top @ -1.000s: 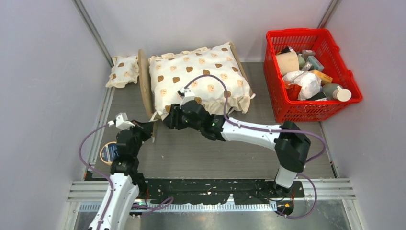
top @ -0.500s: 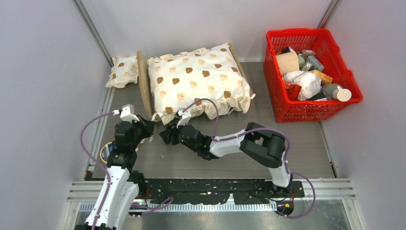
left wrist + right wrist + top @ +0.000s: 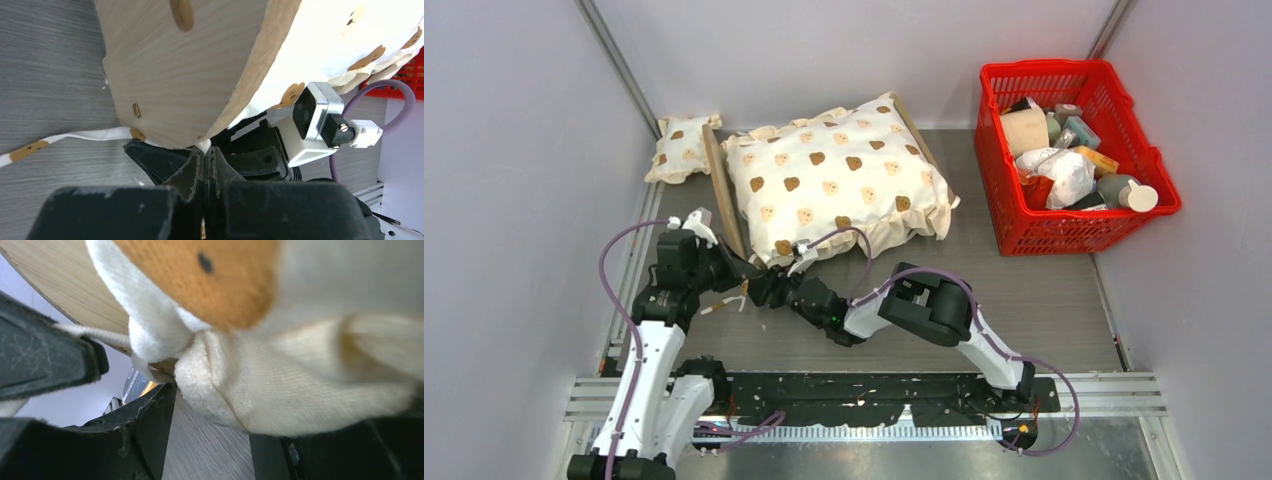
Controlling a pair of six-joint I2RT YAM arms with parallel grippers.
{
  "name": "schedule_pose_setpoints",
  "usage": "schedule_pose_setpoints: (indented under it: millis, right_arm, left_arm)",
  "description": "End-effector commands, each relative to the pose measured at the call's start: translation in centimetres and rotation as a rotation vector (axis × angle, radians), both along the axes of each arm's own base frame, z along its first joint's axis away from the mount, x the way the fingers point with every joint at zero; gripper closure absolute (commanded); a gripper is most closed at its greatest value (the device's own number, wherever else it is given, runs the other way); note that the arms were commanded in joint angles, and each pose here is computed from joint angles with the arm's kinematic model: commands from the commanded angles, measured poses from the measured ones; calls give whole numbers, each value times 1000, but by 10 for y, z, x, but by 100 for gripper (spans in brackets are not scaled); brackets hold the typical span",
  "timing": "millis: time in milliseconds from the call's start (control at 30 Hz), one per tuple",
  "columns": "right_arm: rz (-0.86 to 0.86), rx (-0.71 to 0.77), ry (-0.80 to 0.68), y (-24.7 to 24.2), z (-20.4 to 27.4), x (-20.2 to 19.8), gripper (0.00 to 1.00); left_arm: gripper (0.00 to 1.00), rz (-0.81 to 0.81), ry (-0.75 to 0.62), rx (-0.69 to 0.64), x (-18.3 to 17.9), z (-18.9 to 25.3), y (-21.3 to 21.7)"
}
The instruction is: Set up the pet bed
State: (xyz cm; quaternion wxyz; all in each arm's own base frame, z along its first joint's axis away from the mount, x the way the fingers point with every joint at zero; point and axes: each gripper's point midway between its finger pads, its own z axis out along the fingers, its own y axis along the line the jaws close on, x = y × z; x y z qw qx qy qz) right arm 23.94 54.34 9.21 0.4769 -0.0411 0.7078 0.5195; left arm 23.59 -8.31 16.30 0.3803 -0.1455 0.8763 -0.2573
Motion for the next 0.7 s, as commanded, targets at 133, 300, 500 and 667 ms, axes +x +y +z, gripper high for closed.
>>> schedule_pose_setpoints:
  millis: [133, 300, 500, 667]
  right_arm:
    - [4, 143, 42, 18, 27, 2, 49]
    - [-68, 59, 79, 11, 14, 15, 56]
    - [-95, 38, 62, 3, 15, 41, 69]
    - [-89, -41, 28, 7, 21, 45, 77]
  left_arm:
    - [100, 41, -136, -8, 9, 40, 5]
    - [100, 103, -296, 50, 35, 43, 20]
    - [100, 130, -360, 88, 65, 57, 27]
    - [100, 81, -315, 46, 82, 53, 18]
